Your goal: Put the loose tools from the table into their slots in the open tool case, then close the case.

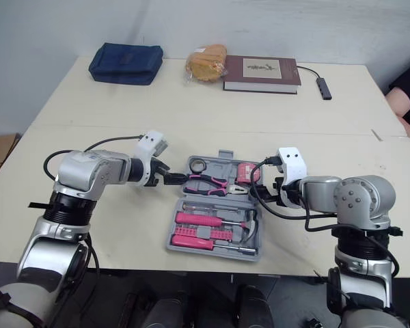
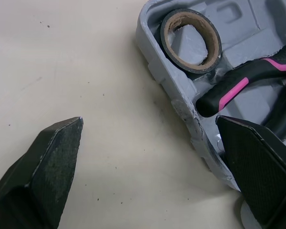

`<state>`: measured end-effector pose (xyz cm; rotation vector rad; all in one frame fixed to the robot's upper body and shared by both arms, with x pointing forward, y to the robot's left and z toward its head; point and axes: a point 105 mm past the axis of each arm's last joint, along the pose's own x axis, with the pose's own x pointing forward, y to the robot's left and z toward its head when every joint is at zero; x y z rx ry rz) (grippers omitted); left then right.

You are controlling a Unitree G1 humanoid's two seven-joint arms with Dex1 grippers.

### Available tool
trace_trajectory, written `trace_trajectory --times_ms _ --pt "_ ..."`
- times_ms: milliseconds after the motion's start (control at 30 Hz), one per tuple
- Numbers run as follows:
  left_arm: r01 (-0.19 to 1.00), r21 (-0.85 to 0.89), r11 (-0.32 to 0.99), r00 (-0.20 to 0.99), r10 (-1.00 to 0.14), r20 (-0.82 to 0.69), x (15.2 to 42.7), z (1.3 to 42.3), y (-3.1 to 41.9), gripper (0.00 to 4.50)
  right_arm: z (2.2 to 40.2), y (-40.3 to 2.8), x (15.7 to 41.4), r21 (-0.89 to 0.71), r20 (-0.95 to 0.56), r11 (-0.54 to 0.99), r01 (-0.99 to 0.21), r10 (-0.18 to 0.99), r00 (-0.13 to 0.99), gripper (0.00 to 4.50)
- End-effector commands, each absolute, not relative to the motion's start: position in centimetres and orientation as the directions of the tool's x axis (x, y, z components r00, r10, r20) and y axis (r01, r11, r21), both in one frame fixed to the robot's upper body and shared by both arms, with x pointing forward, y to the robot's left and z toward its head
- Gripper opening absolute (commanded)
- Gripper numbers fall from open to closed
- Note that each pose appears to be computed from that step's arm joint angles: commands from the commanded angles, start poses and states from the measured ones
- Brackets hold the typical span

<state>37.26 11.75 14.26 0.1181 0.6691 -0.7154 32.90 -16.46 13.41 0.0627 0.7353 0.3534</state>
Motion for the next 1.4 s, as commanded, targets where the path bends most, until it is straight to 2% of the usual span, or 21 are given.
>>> trace_trajectory --times_ms 33,133,167,200,233,267,300,367,400,433,467,600,633,833,1000,1100,1167,1267,1400 --pt "0.665 -0.132 0.735 0.531 -0.589 -0.609 36.7 14.0 10.9 4.50 12.8 -16.8 32.8 0.204 -0.658 0.942 -0.266 0.333 0.675 4.20" --pt "0.666 -0.136 0.733 0.527 -0.592 -0.610 36.6 13.8 10.7 4.50 12.7 -16.7 32.8 0.219 -0.658 0.941 -0.258 0.338 0.673 3.28" --pt "0.666 -0.134 0.734 0.528 -0.590 -0.611 36.6 13.7 10.7 4.50 12.7 -16.7 32.8 0.222 -0.658 0.941 -0.255 0.338 0.673 2.68" --pt "0.666 -0.132 0.735 0.529 -0.589 -0.611 36.6 13.7 10.6 4.50 12.6 -16.7 32.8 0.225 -0.658 0.941 -0.252 0.338 0.673 2.37" --pt "0.666 -0.134 0.734 0.528 -0.590 -0.611 36.6 13.5 10.6 4.25 12.6 -16.7 32.8 0.230 -0.658 0.941 -0.249 0.339 0.672 2.20" --pt "0.664 -0.137 0.735 0.527 -0.591 -0.612 36.6 13.4 10.5 3.88 12.6 -16.6 32.8 0.235 -0.658 0.940 -0.247 0.341 0.672 1.60" --pt "0.664 -0.143 0.734 0.523 -0.592 -0.613 36.6 13.2 10.4 3.73 12.5 -16.5 32.8 0.242 -0.656 0.939 -0.245 0.345 0.671 1.40" --pt "0.667 -0.168 0.726 0.509 -0.608 -0.609 36.4 13.1 10.2 2.96 12.5 -16.4 32.8 0.256 -0.652 0.936 -0.242 0.352 0.671 0.62" --pt "0.669 -0.181 0.721 0.502 -0.618 -0.605 36.3 13.0 10.0 2.89 12.4 -16.3 32.7 0.261 -0.651 0.935 -0.240 0.354 0.672 0.53" --pt "0.665 -0.200 0.719 0.499 -0.628 -0.597 36.3 13.1 9.9 2.30 12.4 -16.4 32.7 0.263 -0.650 0.935 -0.238 0.354 0.673 0.00" --pt "0.663 -0.212 0.718 0.497 -0.634 -0.592 36.2 13.1 9.8 2.04 12.4 -16.4 32.7 0.265 -0.649 0.935 -0.236 0.354 0.673 0.00" --pt "0.652 -0.255 0.714 0.485 -0.651 -0.584 36.0 12.9 9.8 0.24 12.4 -16.4 32.5 0.272 -0.647 0.935 -0.227 0.352 0.677 0.00" --pt "0.649 -0.272 0.710 0.478 -0.659 -0.580 35.9 12.9 9.8 0.06 12.3 -16.3 32.5 0.275 -0.645 0.935 -0.226 0.353 0.677 0.00" --pt "0.641 -0.275 0.717 0.477 -0.652 -0.589 35.8 12.9 10.4 0.01 12.5 -16.0 32.6 0.288 -0.629 0.934 -0.210 0.350 0.694 0.00" --pt "0.677 -0.290 0.676 0.507 -0.715 -0.482 36.2 14.3 9.8 0.01 14.0 -15.4 32.9 0.294 -0.558 0.928 -0.228 0.360 0.747 0.00" --pt "0.740 -0.200 0.642 0.603 -0.765 -0.226 37.3 17.4 9.3 0.01 17.1 -14.9 32.3 0.104 -0.404 0.932 -0.346 0.358 0.842 0.00" --pt "0.775 -0.088 0.626 0.621 -0.780 -0.083 37.5 18.9 9.3 0.01 17.1 -15.2 32.1 0.021 -0.366 0.935 -0.353 0.336 0.868 0.00" --pt "0.741 -0.018 0.672 0.672 -0.741 -0.001 38.0 19.1 10.1 0.01 16.6 -16.8 32.4 -0.184 -0.285 0.931 -0.316 0.257 0.923 0.00" --pt "0.741 0.133 0.659 0.657 -0.751 0.060 37.8 18.6 10.4 0.01 16.3 -17.7 32.8 -0.291 -0.192 0.913 -0.287 0.238 0.952 0.00"
